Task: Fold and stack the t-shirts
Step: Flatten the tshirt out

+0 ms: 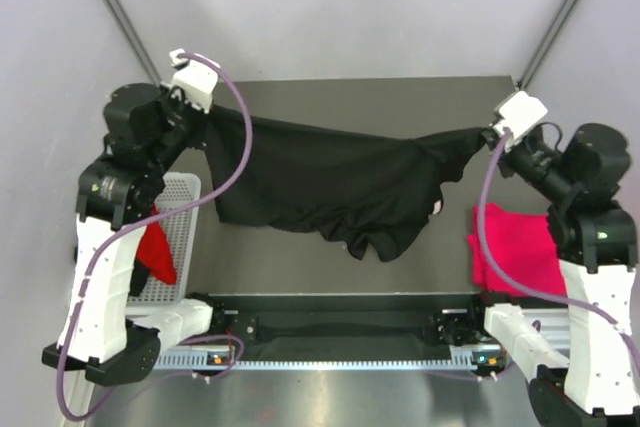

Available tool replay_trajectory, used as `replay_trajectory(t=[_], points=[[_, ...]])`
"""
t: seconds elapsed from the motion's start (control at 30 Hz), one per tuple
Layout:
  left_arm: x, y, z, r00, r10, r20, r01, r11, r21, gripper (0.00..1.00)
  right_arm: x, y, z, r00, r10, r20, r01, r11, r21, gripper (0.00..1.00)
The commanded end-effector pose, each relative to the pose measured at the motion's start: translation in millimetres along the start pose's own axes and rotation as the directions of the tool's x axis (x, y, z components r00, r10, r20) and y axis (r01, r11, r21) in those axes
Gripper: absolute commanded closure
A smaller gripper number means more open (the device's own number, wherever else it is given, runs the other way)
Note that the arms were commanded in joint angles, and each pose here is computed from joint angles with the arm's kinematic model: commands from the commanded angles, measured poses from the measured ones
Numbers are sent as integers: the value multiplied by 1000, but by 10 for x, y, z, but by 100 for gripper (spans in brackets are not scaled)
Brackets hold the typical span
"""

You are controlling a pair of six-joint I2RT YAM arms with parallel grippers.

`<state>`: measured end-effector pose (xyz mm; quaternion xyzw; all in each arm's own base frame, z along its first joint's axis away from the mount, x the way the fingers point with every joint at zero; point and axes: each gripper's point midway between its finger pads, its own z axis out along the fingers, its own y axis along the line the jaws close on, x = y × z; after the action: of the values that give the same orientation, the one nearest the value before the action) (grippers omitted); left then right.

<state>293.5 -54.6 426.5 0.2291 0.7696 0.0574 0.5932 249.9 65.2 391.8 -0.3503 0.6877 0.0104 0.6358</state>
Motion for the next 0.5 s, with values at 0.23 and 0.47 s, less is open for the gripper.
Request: replay_trajectory(t=[0.23,0.47], points=[[-1108,480,-806,933,-27,359,67,993,-98,100,-1271,-142,-686,956,-97,277,89,995,40,91],[-1302,536,-1072,891,-38,452,97,990,-107,100,-1572,-472,-1152,932,-169,320,69,952,299,94]])
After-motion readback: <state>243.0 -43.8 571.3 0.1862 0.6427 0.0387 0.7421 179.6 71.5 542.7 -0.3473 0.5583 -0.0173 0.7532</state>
